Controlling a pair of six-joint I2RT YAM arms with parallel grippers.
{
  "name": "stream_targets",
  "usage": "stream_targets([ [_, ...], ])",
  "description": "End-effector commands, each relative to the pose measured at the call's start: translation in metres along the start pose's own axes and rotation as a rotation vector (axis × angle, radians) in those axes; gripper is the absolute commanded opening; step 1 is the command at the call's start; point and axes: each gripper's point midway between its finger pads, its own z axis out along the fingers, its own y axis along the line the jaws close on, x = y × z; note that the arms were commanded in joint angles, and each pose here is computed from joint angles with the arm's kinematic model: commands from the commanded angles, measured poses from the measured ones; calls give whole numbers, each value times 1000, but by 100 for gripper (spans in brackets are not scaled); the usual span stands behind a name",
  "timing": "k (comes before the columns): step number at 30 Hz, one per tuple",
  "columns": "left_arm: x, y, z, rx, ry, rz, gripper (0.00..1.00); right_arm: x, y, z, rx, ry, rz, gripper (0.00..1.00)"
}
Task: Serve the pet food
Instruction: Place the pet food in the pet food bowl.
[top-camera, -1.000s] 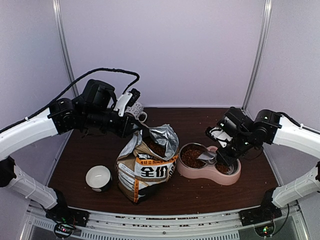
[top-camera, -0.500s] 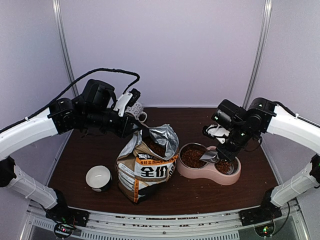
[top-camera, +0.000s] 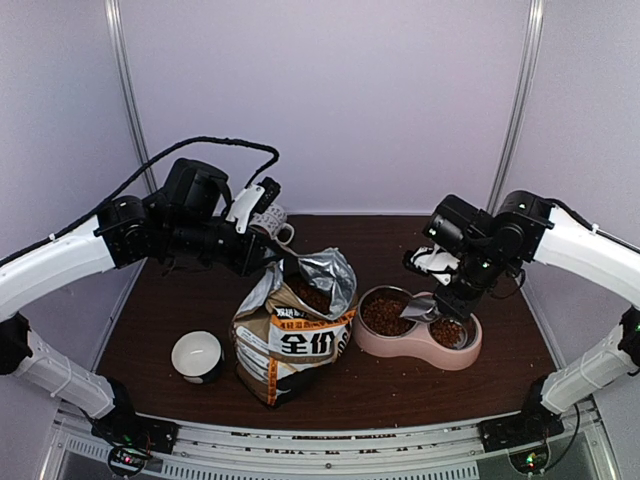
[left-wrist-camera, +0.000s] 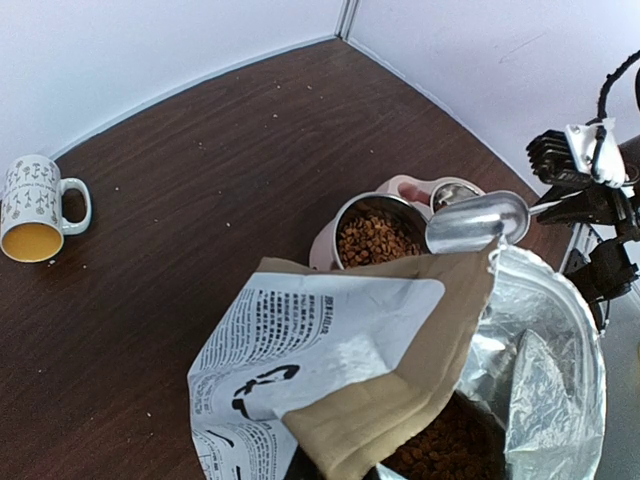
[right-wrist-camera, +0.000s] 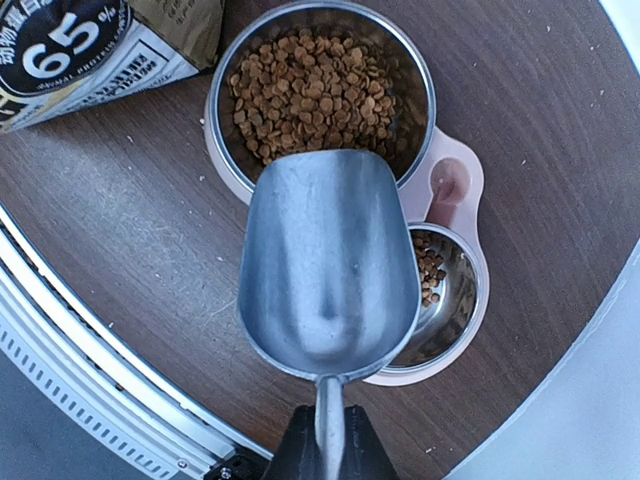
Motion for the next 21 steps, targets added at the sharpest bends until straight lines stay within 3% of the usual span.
stream_targets([
  [1, -88, -10, -55, 31, -351, 22, 0, -18, -8, -31, 26, -203, 9, 0],
  [9, -91, -9, -61, 29, -374, 11, 0, -26, 14, -77, -27, -640, -38, 0],
  [13, -91, -9, -64, 27, -378, 1, 0, -21, 23, -77, -51, -666, -35, 0],
  [21, -92, -8, -66, 25, -388, -20, 0, 1, 79, -38, -288, -540, 71, 0],
])
